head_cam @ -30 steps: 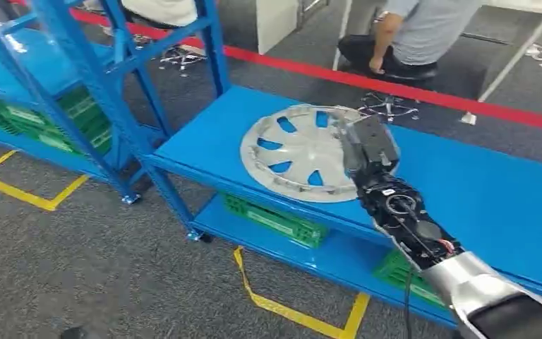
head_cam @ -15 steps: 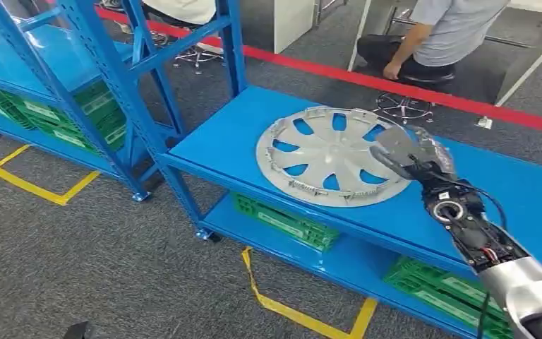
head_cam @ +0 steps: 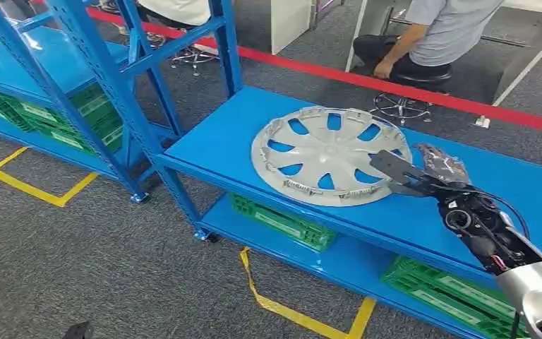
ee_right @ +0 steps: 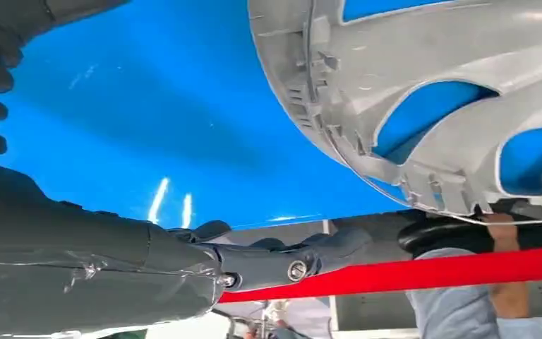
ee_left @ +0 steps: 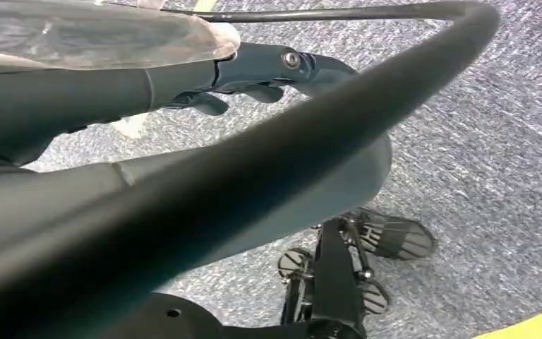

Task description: Take the parts from the cabinet and place them on the table.

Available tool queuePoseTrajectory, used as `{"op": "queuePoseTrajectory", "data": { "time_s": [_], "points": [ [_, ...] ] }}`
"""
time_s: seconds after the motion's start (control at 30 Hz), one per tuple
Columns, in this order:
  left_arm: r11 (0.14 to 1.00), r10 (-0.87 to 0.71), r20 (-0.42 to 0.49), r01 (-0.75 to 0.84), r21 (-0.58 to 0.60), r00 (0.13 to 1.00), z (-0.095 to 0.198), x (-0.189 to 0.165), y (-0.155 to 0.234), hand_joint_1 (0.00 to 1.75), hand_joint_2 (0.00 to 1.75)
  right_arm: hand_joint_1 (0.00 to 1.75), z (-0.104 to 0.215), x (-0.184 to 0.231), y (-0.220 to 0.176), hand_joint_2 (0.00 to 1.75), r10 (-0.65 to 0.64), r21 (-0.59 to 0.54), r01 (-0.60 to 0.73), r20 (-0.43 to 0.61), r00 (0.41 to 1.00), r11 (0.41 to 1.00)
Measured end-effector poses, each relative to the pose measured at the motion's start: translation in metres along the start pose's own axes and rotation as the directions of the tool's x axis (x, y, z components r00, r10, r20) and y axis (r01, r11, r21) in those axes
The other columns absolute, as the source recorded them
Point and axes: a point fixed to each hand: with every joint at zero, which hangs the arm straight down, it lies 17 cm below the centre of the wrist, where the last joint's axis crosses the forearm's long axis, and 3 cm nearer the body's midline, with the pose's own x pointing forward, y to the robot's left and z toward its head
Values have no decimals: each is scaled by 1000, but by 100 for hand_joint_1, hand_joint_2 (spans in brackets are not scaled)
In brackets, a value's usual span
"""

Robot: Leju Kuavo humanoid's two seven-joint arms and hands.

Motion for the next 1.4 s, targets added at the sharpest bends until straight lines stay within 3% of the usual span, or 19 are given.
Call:
{"op": "queuePoseTrajectory", "data": {
  "time_s": [0.6,0.97,1.4],
  "points": [
    [1000,-6,11,6,-8,1000,0,3,-2,0,0,0,-1,36,7,175,75,34,-80,124,989,996],
    [1000,-17,21,18,-14,1000,0,7,-5,0,0,0,-5,119,29,175,79,75,-103,268,960,992],
    [1000,-25,22,25,-16,999,0,8,-7,0,0,0,3,168,71,175,105,142,-165,353,930,976]
  ]
}}
